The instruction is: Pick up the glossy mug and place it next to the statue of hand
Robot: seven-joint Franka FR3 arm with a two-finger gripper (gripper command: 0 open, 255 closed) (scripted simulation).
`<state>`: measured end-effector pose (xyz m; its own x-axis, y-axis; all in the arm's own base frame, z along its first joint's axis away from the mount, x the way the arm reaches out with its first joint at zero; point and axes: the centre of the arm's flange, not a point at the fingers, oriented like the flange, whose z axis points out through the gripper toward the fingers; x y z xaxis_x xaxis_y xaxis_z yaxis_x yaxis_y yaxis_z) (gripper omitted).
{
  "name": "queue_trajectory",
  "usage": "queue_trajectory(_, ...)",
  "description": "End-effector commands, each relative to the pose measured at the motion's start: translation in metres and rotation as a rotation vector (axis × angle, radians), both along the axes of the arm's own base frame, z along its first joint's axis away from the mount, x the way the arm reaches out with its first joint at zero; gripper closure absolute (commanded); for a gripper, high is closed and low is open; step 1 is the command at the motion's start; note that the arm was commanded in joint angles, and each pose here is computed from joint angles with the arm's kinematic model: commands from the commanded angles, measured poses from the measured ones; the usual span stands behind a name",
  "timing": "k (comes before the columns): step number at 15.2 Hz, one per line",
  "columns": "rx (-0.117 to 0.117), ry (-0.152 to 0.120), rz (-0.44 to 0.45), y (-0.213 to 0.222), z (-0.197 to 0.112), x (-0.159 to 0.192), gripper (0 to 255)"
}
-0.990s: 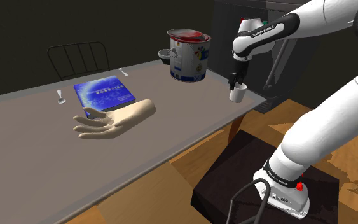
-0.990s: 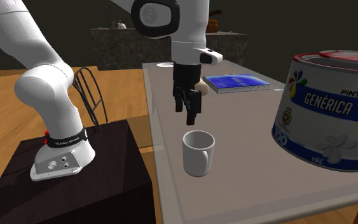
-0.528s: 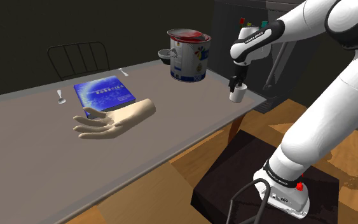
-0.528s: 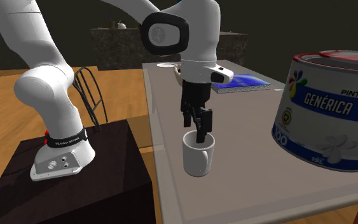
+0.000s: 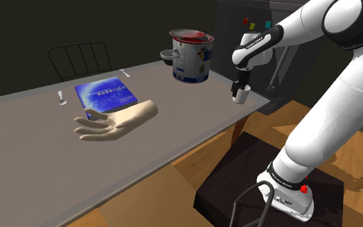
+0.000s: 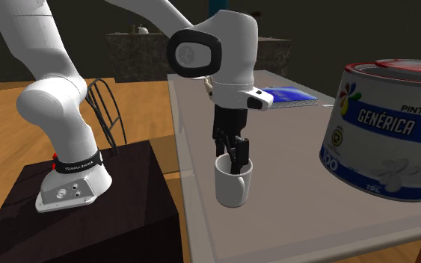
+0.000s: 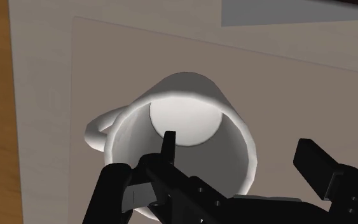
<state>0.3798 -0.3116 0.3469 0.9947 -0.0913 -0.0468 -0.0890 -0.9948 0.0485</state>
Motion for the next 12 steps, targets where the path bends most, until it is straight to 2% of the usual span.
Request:
queue_trajectory(1, 0.000, 0.000, 0.000, 0.0000, -0.0003, -0.0001, 0)
queue_trajectory(3, 0.000, 0.000, 0.000, 0.0000, -0.0002, -0.0001, 0)
queue_trajectory(4, 0.000, 0.000, 0.000, 0.0000, -0.0002, -0.0001, 255)
queue_trajectory(12, 0.000, 0.000, 0.000, 0.0000, -0.0001, -0.0001, 255)
